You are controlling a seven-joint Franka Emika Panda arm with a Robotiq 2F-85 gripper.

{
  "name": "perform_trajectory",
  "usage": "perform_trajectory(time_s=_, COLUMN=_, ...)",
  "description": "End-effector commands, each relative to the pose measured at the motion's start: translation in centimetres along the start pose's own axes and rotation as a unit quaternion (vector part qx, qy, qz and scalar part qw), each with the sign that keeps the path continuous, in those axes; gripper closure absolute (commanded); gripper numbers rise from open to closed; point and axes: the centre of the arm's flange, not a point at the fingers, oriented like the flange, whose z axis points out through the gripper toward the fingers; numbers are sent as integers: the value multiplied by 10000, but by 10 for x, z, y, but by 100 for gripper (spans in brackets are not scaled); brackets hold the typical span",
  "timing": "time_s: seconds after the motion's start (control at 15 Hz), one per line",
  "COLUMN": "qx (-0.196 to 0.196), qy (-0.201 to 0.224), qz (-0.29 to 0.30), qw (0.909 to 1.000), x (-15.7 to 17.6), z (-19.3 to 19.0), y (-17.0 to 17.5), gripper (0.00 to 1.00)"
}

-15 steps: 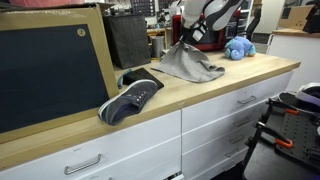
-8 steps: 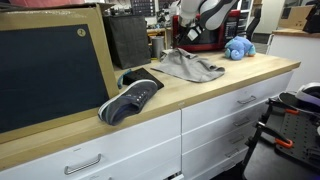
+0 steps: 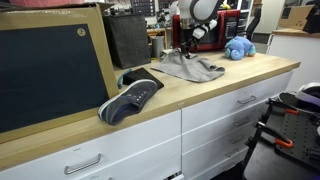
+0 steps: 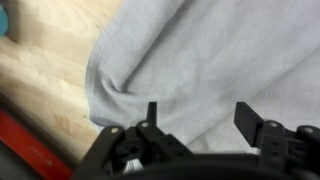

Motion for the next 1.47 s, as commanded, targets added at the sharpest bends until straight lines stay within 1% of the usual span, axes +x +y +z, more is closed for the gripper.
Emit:
perform_trajectory(time_s=0.0, qx=-26, qy=-877, qz=153, qw=9960, x=-27, z=-11, y=-2, gripper=50)
perform_trajectory(time_s=0.07, qx=-48, qy=-1093, qz=187, qw=9938, x=-33, z=-11, y=-3, gripper=57)
perform_trajectory(time_s=0.2, qx=29, qy=-1440, qz=255, qw=9892, x=-43, z=-10, y=-9, gripper=73)
perform_trajectory(time_s=0.4, qx=255, qy=-1790, qz=434, qw=9826, x=-51, z=-5, y=-25, gripper=96)
perform_trajectory(time_s=0.47, qx=332, qy=-1862, qz=504, qw=9807, x=-53, z=-4, y=-32, gripper=99)
perform_trajectory(time_s=0.6, qx=521, qy=-1950, qz=595, qw=9776, x=-59, z=-1, y=-49, gripper=100)
perform_trajectory(time_s=0.73, qx=622, qy=-1959, qz=643, qw=9765, x=-65, z=3, y=-63, gripper=100)
perform_trajectory(time_s=0.87, qx=603, qy=-2015, qz=681, qw=9753, x=-69, z=10, y=-72, gripper=100)
perform_trajectory(time_s=1.27, qx=447, qy=-2037, qz=740, qw=9752, x=-79, z=38, y=-82, gripper=100)
perform_trajectory(time_s=1.4, qx=440, qy=-2027, qz=722, qw=9756, x=-81, z=40, y=-85, gripper=100)
